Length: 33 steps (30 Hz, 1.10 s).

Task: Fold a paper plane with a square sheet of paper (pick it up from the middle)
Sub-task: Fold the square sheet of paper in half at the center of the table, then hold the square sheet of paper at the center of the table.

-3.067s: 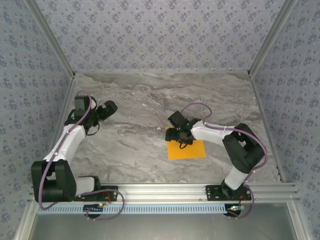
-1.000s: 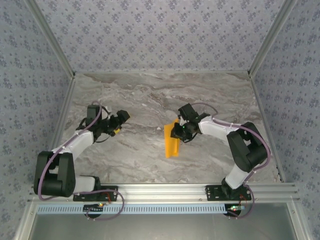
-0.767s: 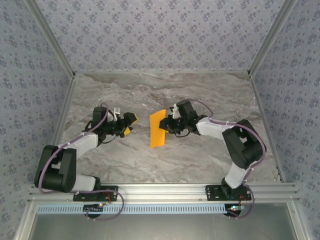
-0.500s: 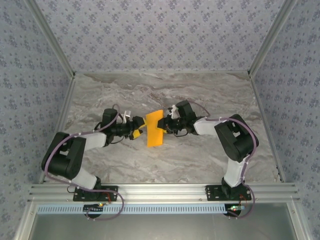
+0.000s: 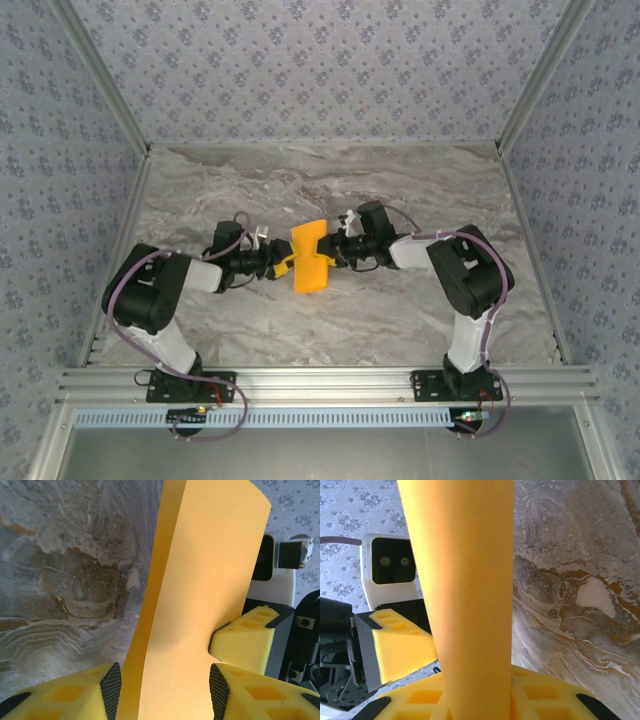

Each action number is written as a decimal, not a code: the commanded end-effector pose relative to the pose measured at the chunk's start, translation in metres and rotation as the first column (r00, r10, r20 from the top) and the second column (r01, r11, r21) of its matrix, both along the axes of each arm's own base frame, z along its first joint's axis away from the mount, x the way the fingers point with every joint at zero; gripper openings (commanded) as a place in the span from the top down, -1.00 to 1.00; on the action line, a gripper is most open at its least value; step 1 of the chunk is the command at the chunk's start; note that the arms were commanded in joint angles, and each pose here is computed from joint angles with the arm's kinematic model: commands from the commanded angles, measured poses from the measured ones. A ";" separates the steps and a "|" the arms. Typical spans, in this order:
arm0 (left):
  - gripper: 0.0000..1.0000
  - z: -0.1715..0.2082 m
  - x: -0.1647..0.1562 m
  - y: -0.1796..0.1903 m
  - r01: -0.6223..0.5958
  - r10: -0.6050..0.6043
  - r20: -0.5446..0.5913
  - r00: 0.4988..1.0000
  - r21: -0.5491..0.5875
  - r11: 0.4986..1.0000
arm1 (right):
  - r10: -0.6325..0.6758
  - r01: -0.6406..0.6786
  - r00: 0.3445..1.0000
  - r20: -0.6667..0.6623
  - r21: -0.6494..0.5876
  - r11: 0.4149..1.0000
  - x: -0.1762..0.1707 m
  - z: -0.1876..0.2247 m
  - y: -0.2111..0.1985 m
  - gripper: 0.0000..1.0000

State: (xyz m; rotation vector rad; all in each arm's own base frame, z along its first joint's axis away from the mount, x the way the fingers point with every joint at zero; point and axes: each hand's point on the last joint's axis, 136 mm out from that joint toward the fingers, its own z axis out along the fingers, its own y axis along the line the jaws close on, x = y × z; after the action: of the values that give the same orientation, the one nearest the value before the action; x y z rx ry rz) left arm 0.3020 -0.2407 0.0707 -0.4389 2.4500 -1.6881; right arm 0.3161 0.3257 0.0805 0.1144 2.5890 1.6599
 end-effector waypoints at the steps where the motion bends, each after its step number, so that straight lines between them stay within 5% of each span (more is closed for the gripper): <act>1: -0.01 0.014 0.004 -0.010 0.052 -0.049 0.079 0.996 -0.033 0.998 | 0.014 -0.014 1.000 -0.019 0.036 0.999 -0.002 0.001 0.001 0.43; 7: 0.14 0.019 0.006 -0.011 0.055 -0.049 0.106 0.993 -0.046 0.997 | 0.013 -0.012 1.000 -0.024 0.059 0.998 -0.003 0.004 0.002 0.42; 14: 0.61 0.029 0.011 -0.011 0.037 -0.027 0.157 0.987 -0.059 0.998 | 0.010 -0.010 0.999 -0.037 -0.017 1.000 -0.007 -0.009 -0.008 0.31; 18: 0.83 0.027 0.013 -0.011 0.024 -0.016 0.159 0.987 -0.049 0.999 | 0.005 -0.008 0.999 -0.038 -0.078 0.997 -0.010 -0.016 -0.016 0.09; 25: 1.00 0.036 0.010 -0.023 0.054 -0.051 0.194 0.980 -0.007 0.999 | -0.074 0.077 0.997 0.025 -0.182 0.980 -0.005 -0.012 -0.048 -0.61; 33: 1.00 0.039 0.003 -0.047 0.126 -0.131 0.221 0.966 0.039 0.991 | -0.182 0.208 0.977 0.112 -0.306 0.929 -0.004 -0.003 -0.093 -0.79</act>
State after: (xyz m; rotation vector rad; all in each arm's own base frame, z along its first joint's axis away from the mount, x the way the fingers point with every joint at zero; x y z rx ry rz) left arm 0.3028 -0.2806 0.1021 -0.1562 2.3874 -1.6734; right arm 0.3173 0.2527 0.0898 0.2351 2.5992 1.2933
